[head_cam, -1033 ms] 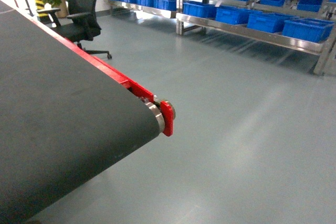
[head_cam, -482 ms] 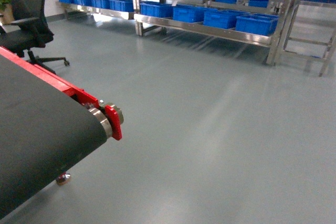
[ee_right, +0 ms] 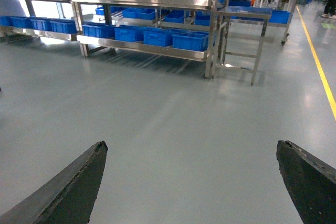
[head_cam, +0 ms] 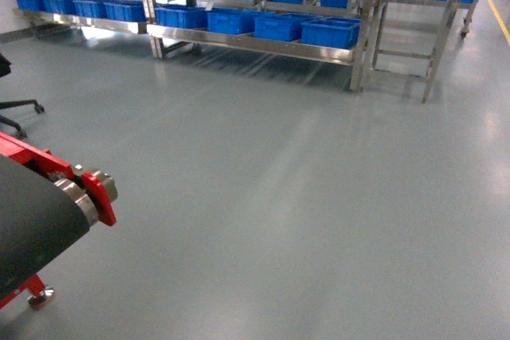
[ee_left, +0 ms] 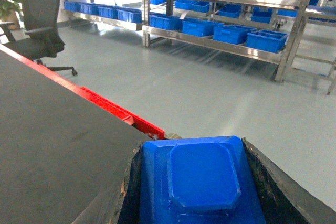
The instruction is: Pick blue part to blue bin on bottom shelf
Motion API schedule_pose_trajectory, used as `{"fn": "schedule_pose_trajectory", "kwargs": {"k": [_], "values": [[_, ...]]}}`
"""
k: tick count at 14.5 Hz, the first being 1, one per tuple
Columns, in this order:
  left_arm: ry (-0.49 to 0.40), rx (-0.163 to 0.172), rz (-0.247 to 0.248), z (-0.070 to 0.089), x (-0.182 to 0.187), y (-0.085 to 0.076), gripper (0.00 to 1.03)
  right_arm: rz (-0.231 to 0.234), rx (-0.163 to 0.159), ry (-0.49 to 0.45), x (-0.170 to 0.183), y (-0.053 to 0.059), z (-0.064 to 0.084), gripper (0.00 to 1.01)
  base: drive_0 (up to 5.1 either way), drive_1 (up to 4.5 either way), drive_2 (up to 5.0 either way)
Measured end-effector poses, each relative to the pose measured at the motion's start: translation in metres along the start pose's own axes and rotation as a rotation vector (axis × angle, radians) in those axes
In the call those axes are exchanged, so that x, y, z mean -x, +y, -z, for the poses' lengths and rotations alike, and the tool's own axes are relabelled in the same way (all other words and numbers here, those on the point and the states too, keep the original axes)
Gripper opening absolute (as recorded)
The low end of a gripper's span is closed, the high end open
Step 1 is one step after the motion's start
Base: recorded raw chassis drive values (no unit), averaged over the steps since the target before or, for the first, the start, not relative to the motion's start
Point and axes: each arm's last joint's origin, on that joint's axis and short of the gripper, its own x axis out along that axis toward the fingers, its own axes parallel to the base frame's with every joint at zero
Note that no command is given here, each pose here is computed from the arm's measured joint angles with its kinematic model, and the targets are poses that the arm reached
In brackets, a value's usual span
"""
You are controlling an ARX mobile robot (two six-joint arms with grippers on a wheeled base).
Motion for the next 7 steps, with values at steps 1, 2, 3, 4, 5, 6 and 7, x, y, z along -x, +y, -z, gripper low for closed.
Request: {"fn": "schedule_pose_trajectory", "kwargs": {"k": [1, 2, 3, 4, 5, 6, 7], "values": [[0.001, 0.000, 0.000, 0.0001, 0.0000, 0.0000, 0.44, 0.000, 0.000, 0.000, 0.0000, 0.0000, 0.0000, 0.98, -1.7, -1.67, -1.7], [0.000, 0.000, 0.000, 0.0000, 0.0000, 0.0000, 0.44, 0.000, 0.000, 0.000, 0.0000, 0.0000, 0.0000, 0.98, -1.7, -1.67, -1.7], [0.000, 0.000, 0.000, 0.0000, 0.0000, 0.0000, 0.44, 0.000, 0.000, 0.000, 0.0000, 0.0000, 0.0000, 0.98, -1.7, -1.67, -1.7], [0.000, 0.000, 0.000, 0.0000, 0.0000, 0.0000, 0.44, 0.000, 0.000, 0.000, 0.0000, 0.0000, 0.0000, 0.98, -1.7, -1.67, -1.7], [0.000, 0.000, 0.000, 0.0000, 0.0000, 0.0000, 0.44, 0.000, 0.000, 0.000, 0.0000, 0.0000, 0.0000, 0.98, -1.7, -1.67, -1.7], [0.002, -0.001, 0.000, 0.0002, 0.0000, 0.0000, 0.44, 0.000, 0.000, 0.000, 0.0000, 0.0000, 0.0000, 0.98, -1.7, -1.67, -1.7], [-0.001, 0.000, 0.000, -0.0001, 0.0000, 0.0000, 0.44, 0.000, 0.000, 0.000, 0.0000, 0.0000, 0.0000, 0.98, -1.7, -1.67, -1.7]]}}
